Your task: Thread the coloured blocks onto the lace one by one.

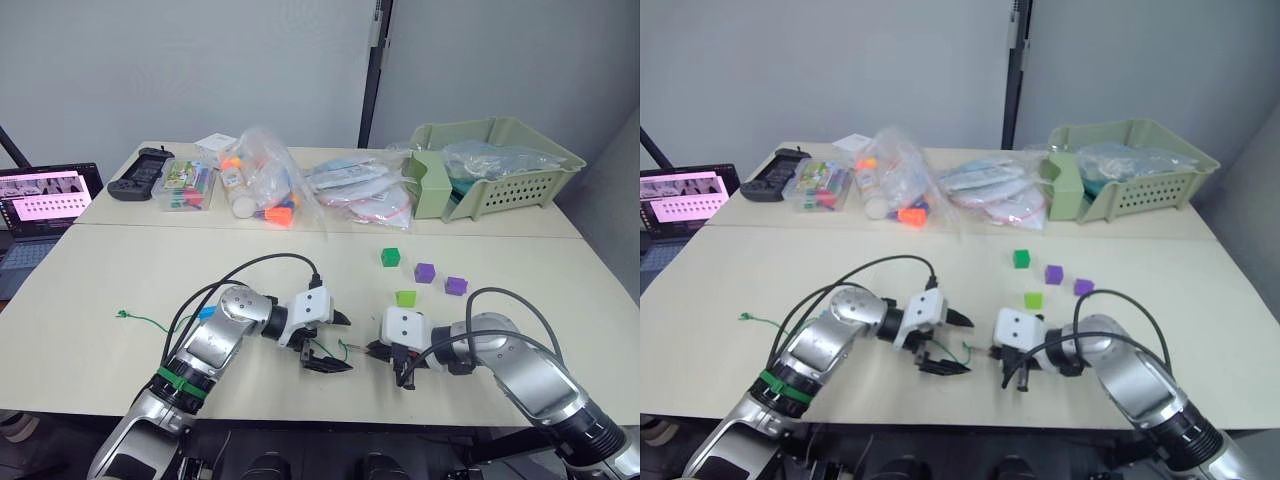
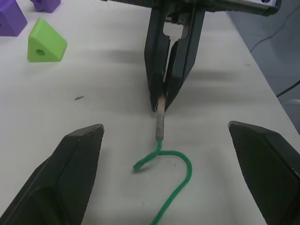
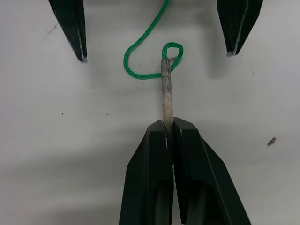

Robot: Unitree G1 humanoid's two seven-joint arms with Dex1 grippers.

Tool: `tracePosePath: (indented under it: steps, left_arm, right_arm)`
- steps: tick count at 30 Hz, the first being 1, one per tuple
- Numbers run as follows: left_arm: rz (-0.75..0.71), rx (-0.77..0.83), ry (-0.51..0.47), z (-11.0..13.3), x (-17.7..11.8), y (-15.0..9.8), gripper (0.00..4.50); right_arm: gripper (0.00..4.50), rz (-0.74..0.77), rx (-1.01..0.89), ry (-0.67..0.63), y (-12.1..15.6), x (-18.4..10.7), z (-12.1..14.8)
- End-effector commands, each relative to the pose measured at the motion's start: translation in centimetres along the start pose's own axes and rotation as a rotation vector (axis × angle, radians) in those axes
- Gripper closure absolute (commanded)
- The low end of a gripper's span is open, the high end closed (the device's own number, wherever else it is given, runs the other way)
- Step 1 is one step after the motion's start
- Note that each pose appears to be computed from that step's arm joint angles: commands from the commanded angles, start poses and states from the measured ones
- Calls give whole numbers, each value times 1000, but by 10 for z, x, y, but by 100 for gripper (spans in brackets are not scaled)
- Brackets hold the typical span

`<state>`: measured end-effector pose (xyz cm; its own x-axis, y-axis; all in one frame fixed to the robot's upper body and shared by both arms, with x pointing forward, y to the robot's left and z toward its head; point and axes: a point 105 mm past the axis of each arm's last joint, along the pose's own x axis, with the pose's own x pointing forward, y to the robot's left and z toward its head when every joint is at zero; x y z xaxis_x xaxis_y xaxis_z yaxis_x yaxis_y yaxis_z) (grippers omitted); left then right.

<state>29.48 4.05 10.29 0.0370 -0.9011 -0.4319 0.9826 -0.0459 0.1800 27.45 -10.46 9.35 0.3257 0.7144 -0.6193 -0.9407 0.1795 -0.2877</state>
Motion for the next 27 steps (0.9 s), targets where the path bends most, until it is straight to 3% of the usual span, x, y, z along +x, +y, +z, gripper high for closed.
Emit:
tracePosePath:
  steps: [1,13,27]
  left_arm:
    - [25,46,-18,9,4,3,56]
    - [25,33,1,1,12,-2,448]
    - [43,45,-12,5,12,1,448]
  right_arm:
    - [450,-12,-36,-14,-3,-5,10]
    - [450,-9,-34,-10,-3,-5,11]
    - [450,3,-1,-19,2,-8,14]
